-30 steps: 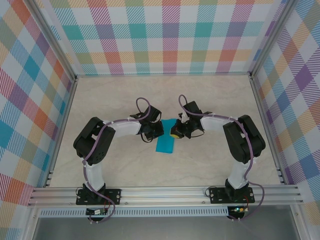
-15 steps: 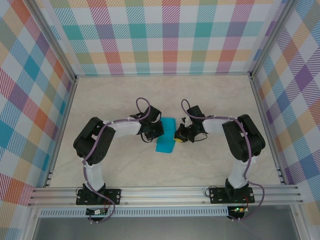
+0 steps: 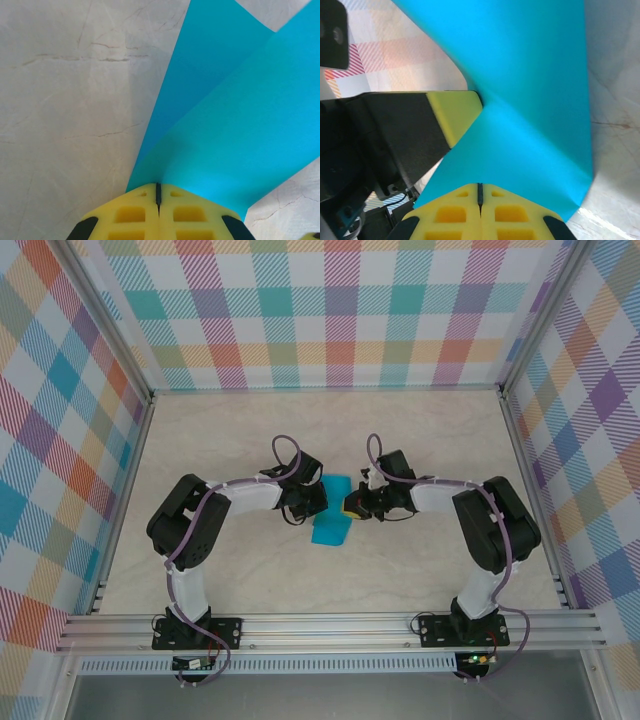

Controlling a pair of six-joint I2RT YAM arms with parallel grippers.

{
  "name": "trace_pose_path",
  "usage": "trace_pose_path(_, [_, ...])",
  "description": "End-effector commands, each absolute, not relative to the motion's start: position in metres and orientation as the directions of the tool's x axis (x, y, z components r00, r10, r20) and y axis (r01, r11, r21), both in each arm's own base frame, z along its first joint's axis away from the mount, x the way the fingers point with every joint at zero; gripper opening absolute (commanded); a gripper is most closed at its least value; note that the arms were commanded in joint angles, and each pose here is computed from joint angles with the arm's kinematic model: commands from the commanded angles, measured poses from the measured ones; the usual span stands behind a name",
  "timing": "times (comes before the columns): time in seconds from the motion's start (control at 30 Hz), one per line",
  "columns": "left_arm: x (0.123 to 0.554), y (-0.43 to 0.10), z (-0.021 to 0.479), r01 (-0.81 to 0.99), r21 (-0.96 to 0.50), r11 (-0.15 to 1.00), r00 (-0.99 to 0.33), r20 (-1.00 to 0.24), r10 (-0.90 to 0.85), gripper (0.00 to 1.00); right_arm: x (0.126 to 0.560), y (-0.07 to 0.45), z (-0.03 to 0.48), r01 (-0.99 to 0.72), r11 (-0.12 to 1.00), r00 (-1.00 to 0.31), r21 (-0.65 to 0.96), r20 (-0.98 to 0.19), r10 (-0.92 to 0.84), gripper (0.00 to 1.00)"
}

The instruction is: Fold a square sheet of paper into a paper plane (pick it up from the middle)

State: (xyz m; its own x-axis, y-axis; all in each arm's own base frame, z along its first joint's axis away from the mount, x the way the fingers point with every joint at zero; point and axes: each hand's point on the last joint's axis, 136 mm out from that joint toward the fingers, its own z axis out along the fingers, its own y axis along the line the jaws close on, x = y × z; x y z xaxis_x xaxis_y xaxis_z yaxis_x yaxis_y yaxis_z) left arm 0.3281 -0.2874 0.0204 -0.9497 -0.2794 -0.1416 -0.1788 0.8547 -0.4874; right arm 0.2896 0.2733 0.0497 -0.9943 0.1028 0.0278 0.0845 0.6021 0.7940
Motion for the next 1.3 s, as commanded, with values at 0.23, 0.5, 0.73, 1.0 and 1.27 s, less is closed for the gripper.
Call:
trace_pose_path(0.23, [0.305, -0.277, -0.004, -0.184, -0.408, 0.894, -0.965, -0.099, -0.243, 0.0, 0.268, 0.259, 0.001, 0.111, 0.663, -0.994, 0.741, 0.072, 0.086, 0.0])
trace_pose_path(0.5, [0.305, -0.276, -0.004, -0.184, -0.403, 0.896, -0.965, -0.098, -0.242, 0.0, 0.277, 0.27, 0.046, 0.022, 0.589, -0.998, 0.808, -0.019, 0.064, 0.0])
trace_pose_path(0.73, [0.305, -0.277, -0.004, -0.183, -0.406, 0.895, -0.966, -0.097, -0.241, 0.0, 0.267, 0.281, 0.048, 0.006, 0.552, -0.999, 0.834, -0.023, 0.044, 0.0])
trace_pose_path(1.0, [0.304, -0.276, -0.004, -0.185, -0.404, 0.896, -0.965, -0.096, -0.242, 0.0, 0.254, 0.266, 0.007, 0.064, 0.62, -0.997, 0.782, 0.02, 0.077, 0.0])
trace_pose_path(1.27, [0.303, -0.274, -0.002, -0.186, -0.402, 0.896, -0.965, -0.099, -0.244, 0.0, 0.259, 0.271, 0.034, 0.012, 0.593, -0.998, 0.805, -0.03, 0.061, 0.0])
